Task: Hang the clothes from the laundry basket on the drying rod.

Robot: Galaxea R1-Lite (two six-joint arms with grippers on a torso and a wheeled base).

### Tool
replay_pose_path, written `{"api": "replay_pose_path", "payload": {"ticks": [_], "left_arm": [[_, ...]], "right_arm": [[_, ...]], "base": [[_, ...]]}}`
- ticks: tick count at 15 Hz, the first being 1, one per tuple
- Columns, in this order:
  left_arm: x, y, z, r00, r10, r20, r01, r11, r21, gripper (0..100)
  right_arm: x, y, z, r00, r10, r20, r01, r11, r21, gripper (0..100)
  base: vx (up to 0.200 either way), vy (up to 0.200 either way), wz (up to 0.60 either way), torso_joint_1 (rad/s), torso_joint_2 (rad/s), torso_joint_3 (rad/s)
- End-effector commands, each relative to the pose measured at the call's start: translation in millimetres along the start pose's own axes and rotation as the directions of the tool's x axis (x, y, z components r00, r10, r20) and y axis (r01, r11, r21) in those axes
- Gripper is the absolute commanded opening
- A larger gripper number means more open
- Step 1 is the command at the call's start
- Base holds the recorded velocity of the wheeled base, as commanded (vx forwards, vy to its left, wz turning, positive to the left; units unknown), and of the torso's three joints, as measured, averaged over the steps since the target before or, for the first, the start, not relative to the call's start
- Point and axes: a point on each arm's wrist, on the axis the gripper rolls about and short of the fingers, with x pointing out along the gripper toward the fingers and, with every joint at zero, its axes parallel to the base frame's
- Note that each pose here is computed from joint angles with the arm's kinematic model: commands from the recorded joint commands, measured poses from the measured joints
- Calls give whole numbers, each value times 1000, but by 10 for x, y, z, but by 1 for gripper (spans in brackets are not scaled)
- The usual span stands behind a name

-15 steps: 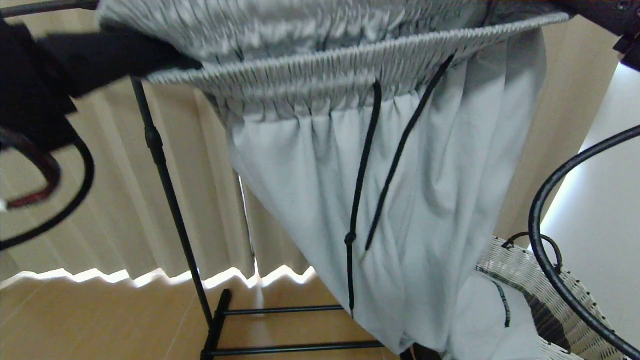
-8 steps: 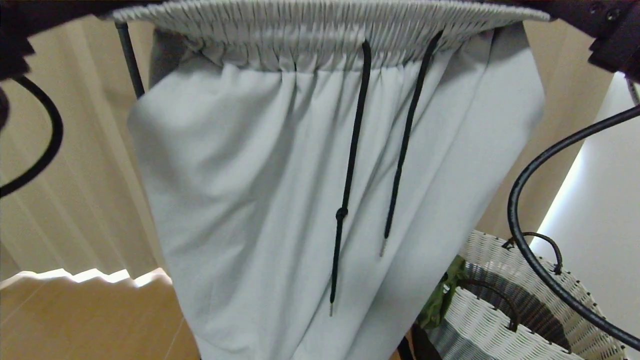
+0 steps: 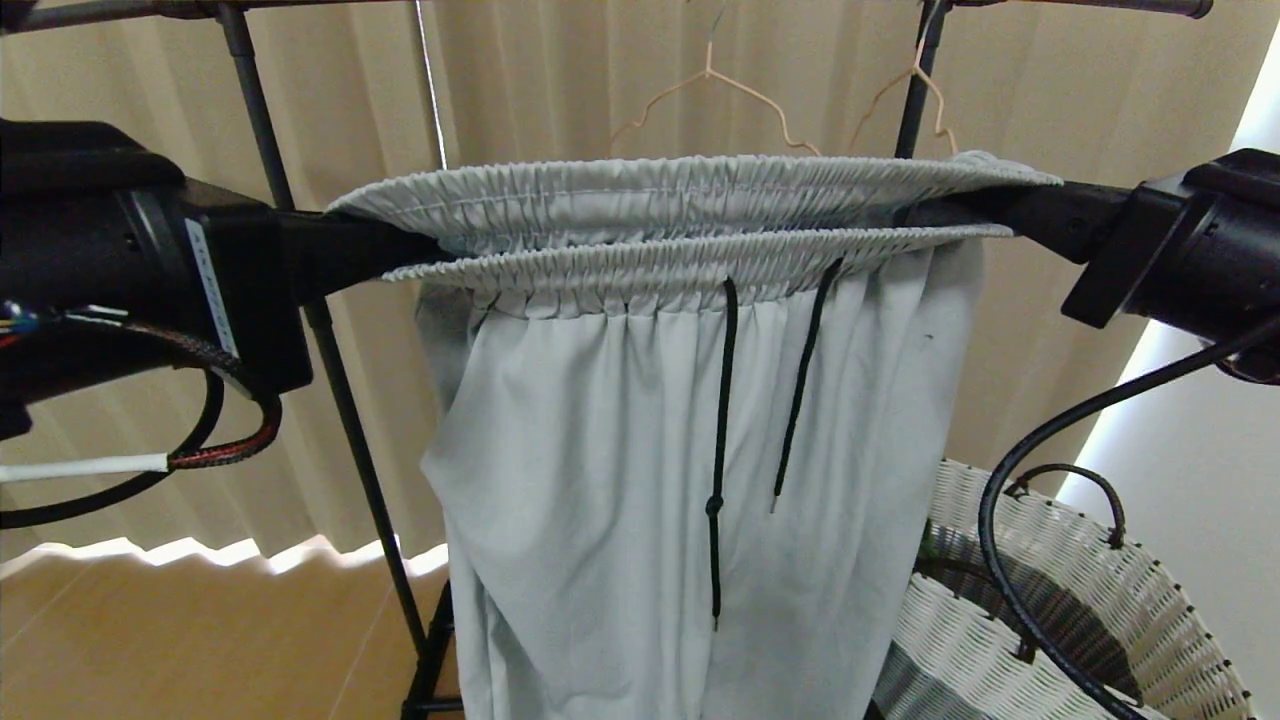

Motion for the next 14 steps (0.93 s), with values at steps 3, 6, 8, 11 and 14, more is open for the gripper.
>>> {"api": "replay_pose_path", "payload": {"ticks": [3,6,8,11,14], "left_arm": [[58,37,9,1000,23,-4,-23,999,28,0],[108,39,-15,999,27,-18,-27,999,29,0],[174,31,-36,999,27,-24,-26,999,30,0],[382,144,-56,994,106,-30,-105,994,27,0],[710,274,4,987,159,-17,-159,987,-1,0]], "right_arm": [[-5,1,12,1000,0,5,0,1000,0,0],[-5,-2,8,1000,0,4,0,1000,0,0],[24,-20,-17,1000,-8,-6,8,1000,0,0],[-6,-84,12,999,-35,0,35,999,3,0],[-226,-57,71,999,-30,-28,30,999,11,0]], "base": [[0,0,0,0,0,0],[0,0,0,0,0,0],[0,0,0,0,0,0],[0,0,0,0,0,0],[0,0,0,0,0,0]]}}
